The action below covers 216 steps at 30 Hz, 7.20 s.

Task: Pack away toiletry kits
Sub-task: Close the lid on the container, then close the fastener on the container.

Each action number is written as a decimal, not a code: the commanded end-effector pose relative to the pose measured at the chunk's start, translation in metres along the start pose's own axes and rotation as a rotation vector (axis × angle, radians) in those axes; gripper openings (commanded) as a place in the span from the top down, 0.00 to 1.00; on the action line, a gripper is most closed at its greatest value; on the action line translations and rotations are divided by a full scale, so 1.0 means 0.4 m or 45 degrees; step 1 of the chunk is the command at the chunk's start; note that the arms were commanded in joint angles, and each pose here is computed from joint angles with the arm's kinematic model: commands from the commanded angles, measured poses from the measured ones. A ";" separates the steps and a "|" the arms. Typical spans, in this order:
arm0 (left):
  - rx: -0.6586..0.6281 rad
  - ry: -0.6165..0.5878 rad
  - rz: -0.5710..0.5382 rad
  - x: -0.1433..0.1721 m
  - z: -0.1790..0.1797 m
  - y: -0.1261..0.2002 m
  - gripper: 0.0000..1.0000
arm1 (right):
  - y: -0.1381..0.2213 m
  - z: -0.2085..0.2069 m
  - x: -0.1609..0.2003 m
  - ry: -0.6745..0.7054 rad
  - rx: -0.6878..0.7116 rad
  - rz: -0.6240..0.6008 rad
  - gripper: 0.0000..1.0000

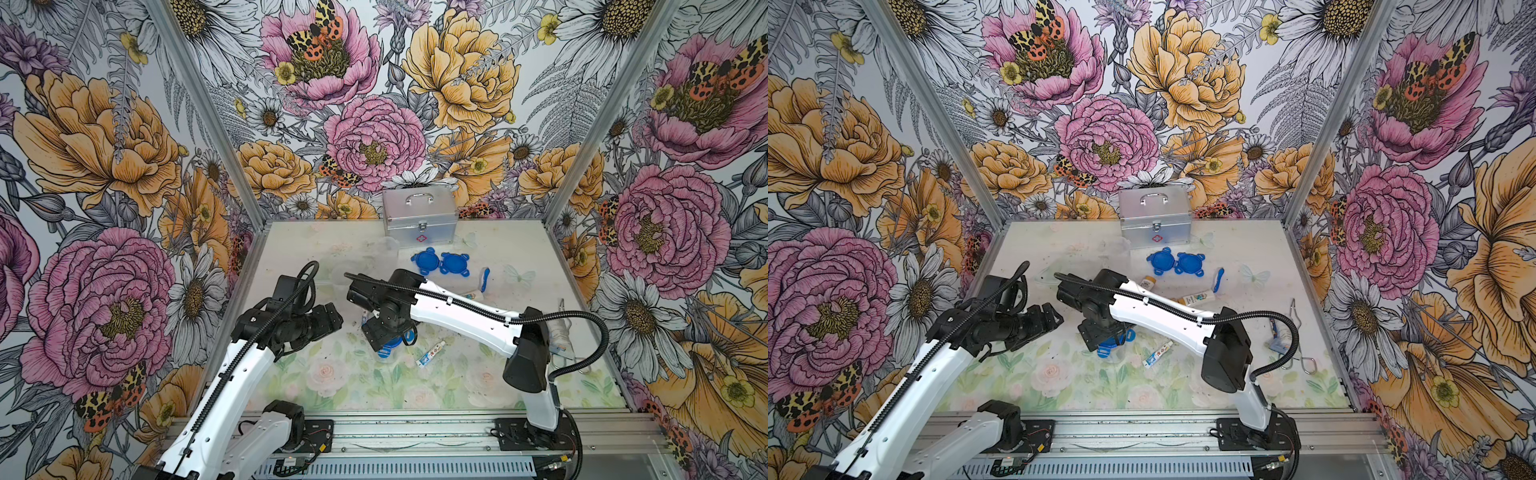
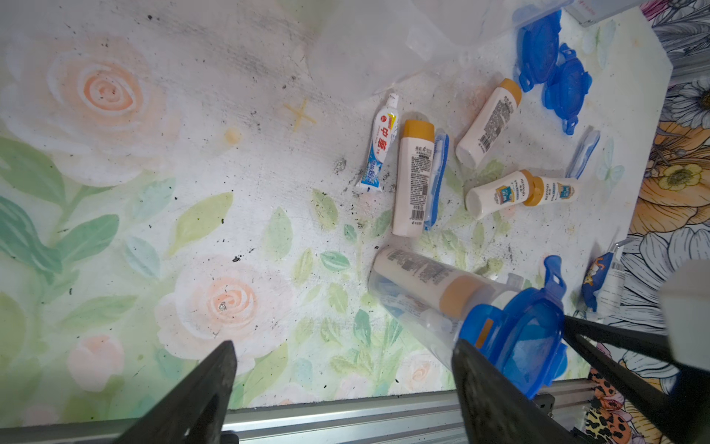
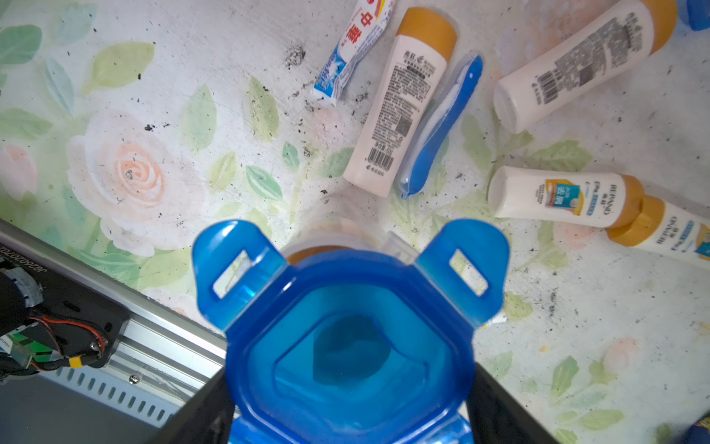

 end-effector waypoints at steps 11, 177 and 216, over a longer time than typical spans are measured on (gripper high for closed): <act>0.005 -0.011 -0.009 -0.006 0.004 -0.006 0.11 | -0.003 0.010 -0.014 0.036 0.000 -0.012 0.23; 0.170 -0.540 0.377 0.061 -0.245 -0.142 0.46 | -0.055 -0.079 0.018 -0.530 -0.515 -0.003 0.67; 0.418 -0.199 0.349 0.093 -0.282 -0.125 0.38 | -0.093 -0.133 0.005 -0.636 -0.880 -0.063 0.56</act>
Point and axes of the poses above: each gripper's point midway between its finger pads, its own y axis back along the fingers, its own z axis along the line the jaws close on, x = y × z, the point moved 3 cm from there along y, back along the fingers, and after that the axes turned 13 degrees about -y, right-handed, at the moved point
